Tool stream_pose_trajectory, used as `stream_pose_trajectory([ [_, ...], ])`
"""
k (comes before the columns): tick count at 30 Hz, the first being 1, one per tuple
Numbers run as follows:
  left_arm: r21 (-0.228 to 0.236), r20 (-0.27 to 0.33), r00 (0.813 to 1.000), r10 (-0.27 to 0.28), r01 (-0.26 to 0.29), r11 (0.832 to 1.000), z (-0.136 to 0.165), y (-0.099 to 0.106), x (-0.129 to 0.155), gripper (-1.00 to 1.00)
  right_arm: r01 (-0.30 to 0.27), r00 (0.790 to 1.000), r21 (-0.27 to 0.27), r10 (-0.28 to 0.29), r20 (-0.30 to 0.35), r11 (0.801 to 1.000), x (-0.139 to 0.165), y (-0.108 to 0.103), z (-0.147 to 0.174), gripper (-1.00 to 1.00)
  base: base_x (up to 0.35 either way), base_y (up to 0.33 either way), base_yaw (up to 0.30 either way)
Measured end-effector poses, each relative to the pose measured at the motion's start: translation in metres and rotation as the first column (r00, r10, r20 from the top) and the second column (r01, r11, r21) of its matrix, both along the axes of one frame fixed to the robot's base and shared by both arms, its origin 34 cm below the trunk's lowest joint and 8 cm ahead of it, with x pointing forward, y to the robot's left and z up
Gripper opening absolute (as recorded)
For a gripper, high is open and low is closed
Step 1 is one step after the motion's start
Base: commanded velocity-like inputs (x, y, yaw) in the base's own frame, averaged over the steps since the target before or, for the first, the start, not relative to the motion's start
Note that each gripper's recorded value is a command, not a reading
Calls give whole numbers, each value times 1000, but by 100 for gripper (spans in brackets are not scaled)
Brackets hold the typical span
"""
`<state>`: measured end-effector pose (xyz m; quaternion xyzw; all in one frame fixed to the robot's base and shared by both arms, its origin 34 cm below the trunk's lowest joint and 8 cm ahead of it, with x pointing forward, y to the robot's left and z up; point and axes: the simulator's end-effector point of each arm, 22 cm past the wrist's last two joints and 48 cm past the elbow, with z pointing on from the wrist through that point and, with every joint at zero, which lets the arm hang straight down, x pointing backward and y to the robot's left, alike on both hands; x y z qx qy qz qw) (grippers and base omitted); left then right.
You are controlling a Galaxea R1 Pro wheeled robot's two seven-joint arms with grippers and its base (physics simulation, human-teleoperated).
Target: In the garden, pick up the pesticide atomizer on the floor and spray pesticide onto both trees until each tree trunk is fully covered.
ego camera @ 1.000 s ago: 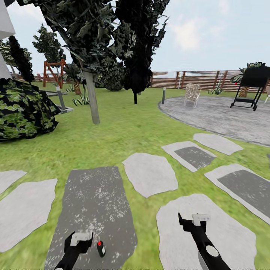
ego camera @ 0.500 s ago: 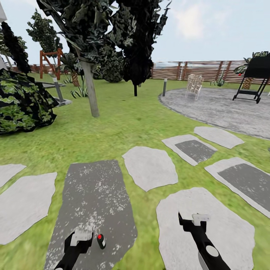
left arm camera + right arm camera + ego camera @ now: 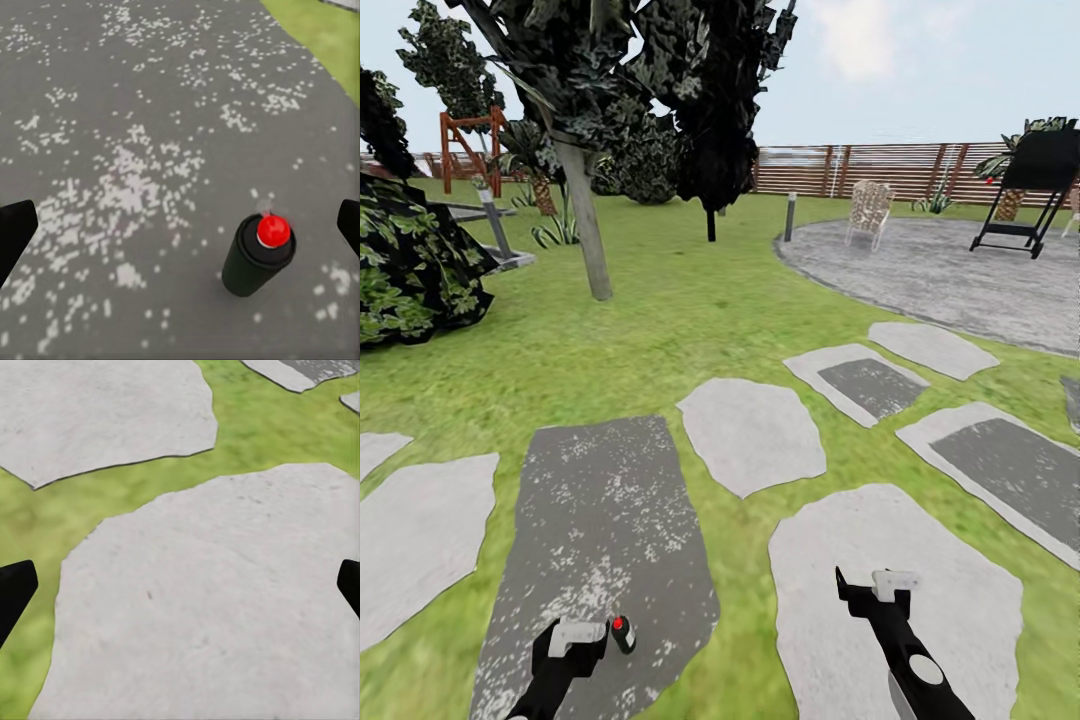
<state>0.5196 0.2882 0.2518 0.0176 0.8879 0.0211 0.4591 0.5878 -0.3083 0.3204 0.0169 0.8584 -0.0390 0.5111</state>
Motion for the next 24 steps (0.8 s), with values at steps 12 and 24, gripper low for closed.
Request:
stream_pose_trajectory([
  [12, 3, 0, 1000, 6, -6, 1000, 0, 0, 0, 100, 1, 1000, 0, -1, -1, 1000, 0, 0, 0, 100, 0, -165, 30],
  [24, 6, 1, 1000, 12, -12, 1000, 0, 4, 0, 100, 0, 1000, 0, 0, 0, 1000, 0, 0, 0, 100, 33, -188, 100],
])
